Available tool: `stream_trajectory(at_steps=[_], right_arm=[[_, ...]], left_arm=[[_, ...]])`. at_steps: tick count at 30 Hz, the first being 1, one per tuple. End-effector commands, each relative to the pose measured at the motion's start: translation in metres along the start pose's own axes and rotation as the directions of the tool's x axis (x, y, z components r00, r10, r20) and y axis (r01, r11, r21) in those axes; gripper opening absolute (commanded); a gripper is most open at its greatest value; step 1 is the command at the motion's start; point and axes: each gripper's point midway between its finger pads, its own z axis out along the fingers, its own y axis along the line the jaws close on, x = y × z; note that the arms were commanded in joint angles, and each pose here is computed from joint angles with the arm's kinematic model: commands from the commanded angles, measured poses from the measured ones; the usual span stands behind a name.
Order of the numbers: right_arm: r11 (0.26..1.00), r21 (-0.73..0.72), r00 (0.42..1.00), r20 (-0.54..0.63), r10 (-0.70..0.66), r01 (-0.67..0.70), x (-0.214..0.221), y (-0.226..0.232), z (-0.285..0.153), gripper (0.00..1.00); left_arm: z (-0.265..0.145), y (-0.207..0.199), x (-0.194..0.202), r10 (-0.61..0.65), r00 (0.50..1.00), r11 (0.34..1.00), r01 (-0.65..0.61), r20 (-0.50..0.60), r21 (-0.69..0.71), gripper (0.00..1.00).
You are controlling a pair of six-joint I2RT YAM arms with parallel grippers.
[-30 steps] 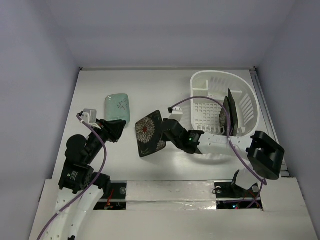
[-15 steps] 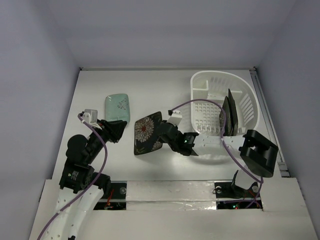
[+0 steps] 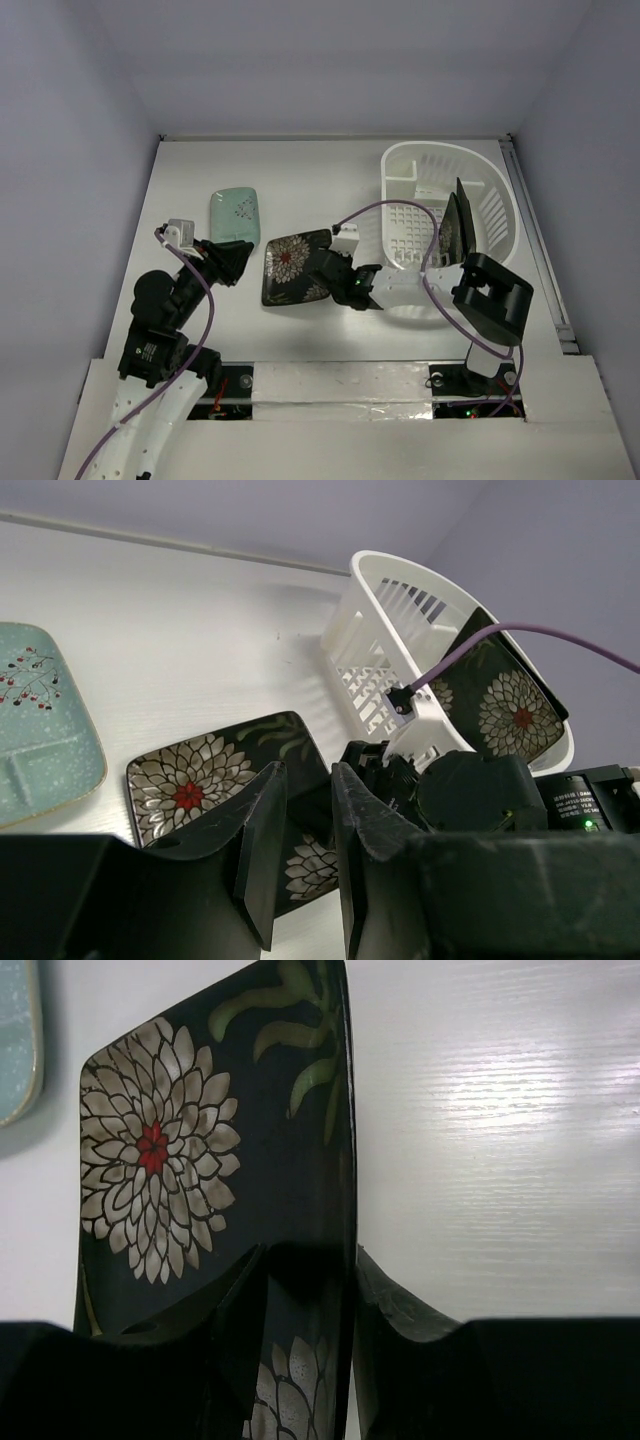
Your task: Unload the plates from the dish rack
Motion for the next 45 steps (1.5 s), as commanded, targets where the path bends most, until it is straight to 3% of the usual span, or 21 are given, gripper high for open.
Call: stream_trajectory(at_steps=[1, 9, 17, 21, 22, 25, 26, 27, 29, 33, 38, 43, 45], right_arm=[[0.982, 0.103, 0.988, -0.027, -0.155, 0.157, 0.013, -0.027, 0.005, 0.39], [0.97, 0.141, 0.98, -0.051, -0.193, 0.198, 0.023, -0.039, 0.009, 0.57], [0.962, 0.165, 0.976, -0.009, -0.218, 0.216, -0.001, -0.037, -0.001, 0.7], [0.968, 0.131, 0.976, 0.014, -0.217, 0.213, -0.023, -0.028, -0.015, 0.71], [0.968, 0.115, 0.974, 0.023, -0.227, 0.223, -0.03, -0.024, -0.02, 0.7], [0.98, 0.033, 0.978, 0.073, -0.198, 0.196, -0.06, -0.009, -0.047, 0.53], [0.983, 0.008, 0.979, 0.09, -0.182, 0.182, -0.07, -0.005, -0.055, 0.41], [0.988, -0.031, 0.981, 0.126, -0.147, 0.152, -0.089, -0.001, -0.071, 0.18], [0.985, -0.047, 0.973, 0.169, -0.156, 0.166, -0.107, -0.003, -0.085, 0.02], [0.986, 0.011, 0.958, 0.234, -0.166, 0.168, -0.142, -0.03, -0.118, 0.0], [0.989, 0.123, 0.946, 0.303, -0.119, 0.085, -0.193, -0.089, -0.155, 0.0], [0.966, 0.254, 0.956, 0.268, -0.123, 0.054, -0.216, -0.153, -0.17, 0.02], [0.953, 0.296, 0.957, 0.254, -0.138, 0.059, -0.221, -0.166, -0.179, 0.08]], left_arm=[[-0.001, -0.007, -0.009, 0.007, 0.999, 0.999, -0.008, 0.037, 0.034, 0.22], [-0.001, -0.007, -0.009, 0.006, 0.999, 0.999, -0.007, 0.041, 0.033, 0.22], [-0.001, -0.007, -0.009, 0.005, 0.999, 0.999, -0.006, 0.038, 0.031, 0.22], [0.0, -0.007, -0.009, 0.006, 0.999, 0.999, -0.008, 0.036, 0.032, 0.22], [0.0, -0.007, -0.009, 0.005, 0.999, 0.999, -0.006, 0.038, 0.031, 0.22], [-0.001, -0.007, -0.01, 0.006, 0.999, 0.999, -0.007, 0.041, 0.033, 0.22], [-0.001, -0.007, -0.01, 0.007, 0.999, 0.999, -0.009, 0.042, 0.031, 0.22], [-0.001, -0.007, -0.01, 0.007, 0.999, 0.999, -0.009, 0.042, 0.031, 0.22], [-0.001, -0.007, -0.01, 0.006, 0.999, 1.0, -0.007, 0.042, 0.03, 0.22], [-0.002, -0.006, -0.011, 0.003, 0.999, 1.0, -0.005, 0.05, 0.026, 0.2], [-0.004, -0.006, -0.013, 0.002, 0.998, 1.0, -0.004, 0.062, 0.023, 0.0], [-0.007, -0.009, -0.015, 0.005, 0.997, 0.999, -0.008, 0.075, 0.032, 0.02], [-0.008, -0.011, -0.015, 0.007, 0.997, 0.999, -0.01, 0.074, 0.044, 0.05]])
